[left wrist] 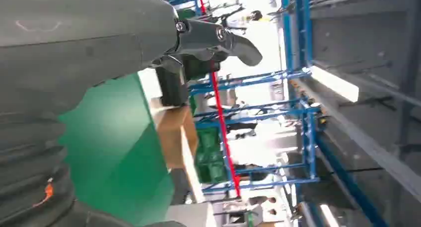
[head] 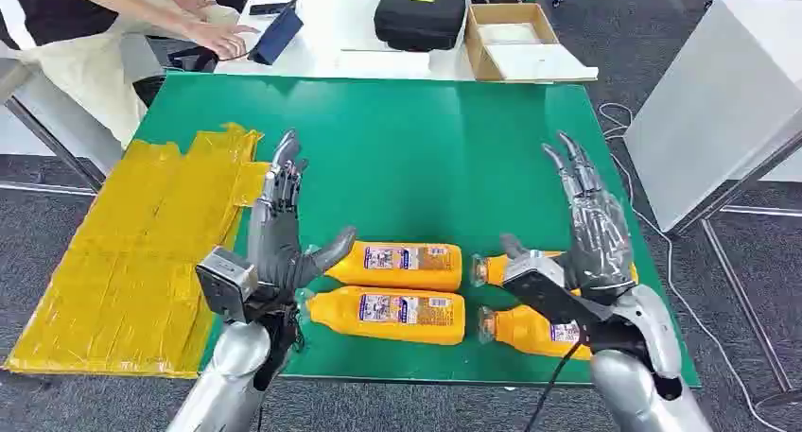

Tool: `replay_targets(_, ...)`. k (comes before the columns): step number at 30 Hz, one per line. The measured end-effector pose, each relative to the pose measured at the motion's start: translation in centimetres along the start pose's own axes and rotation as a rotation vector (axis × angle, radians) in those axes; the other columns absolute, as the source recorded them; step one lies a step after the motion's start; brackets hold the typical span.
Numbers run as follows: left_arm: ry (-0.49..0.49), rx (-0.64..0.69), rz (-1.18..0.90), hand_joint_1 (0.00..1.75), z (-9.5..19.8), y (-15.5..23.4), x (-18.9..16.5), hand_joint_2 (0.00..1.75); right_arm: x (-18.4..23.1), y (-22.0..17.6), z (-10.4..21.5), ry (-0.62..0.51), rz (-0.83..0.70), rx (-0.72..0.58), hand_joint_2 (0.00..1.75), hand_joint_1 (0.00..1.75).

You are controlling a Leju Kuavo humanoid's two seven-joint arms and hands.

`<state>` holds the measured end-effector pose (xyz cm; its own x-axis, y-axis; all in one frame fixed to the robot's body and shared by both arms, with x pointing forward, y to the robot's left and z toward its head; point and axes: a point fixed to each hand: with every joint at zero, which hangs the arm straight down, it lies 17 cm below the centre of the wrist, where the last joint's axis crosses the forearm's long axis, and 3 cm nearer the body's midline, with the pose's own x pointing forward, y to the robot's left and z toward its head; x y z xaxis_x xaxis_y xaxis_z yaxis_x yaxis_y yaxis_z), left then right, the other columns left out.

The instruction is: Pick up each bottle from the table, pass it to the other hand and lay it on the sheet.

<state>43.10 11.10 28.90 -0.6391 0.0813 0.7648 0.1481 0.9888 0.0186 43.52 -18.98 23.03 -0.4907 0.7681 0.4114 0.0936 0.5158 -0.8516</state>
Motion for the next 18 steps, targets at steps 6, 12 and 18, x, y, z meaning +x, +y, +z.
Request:
replay_targets(6,0.055,-0.004,0.055,0.00,0.3,-0.2,-1.6,1.75,-3.2,0.0,2.1,0.072,-0.018,0.109,1.75,0.00)
replay_targets(12,0.121,-0.018,0.127,0.00,1.0,-0.6,-3.5,1.75,-8.5,-2.0,6.7,0.158,0.032,0.234,1.75,0.00)
replay_targets(18,0.150,-0.030,0.148,0.00,1.5,-0.8,-4.3,1.75,-11.1,-4.8,11.8,0.148,0.088,0.351,1.75,0.00)
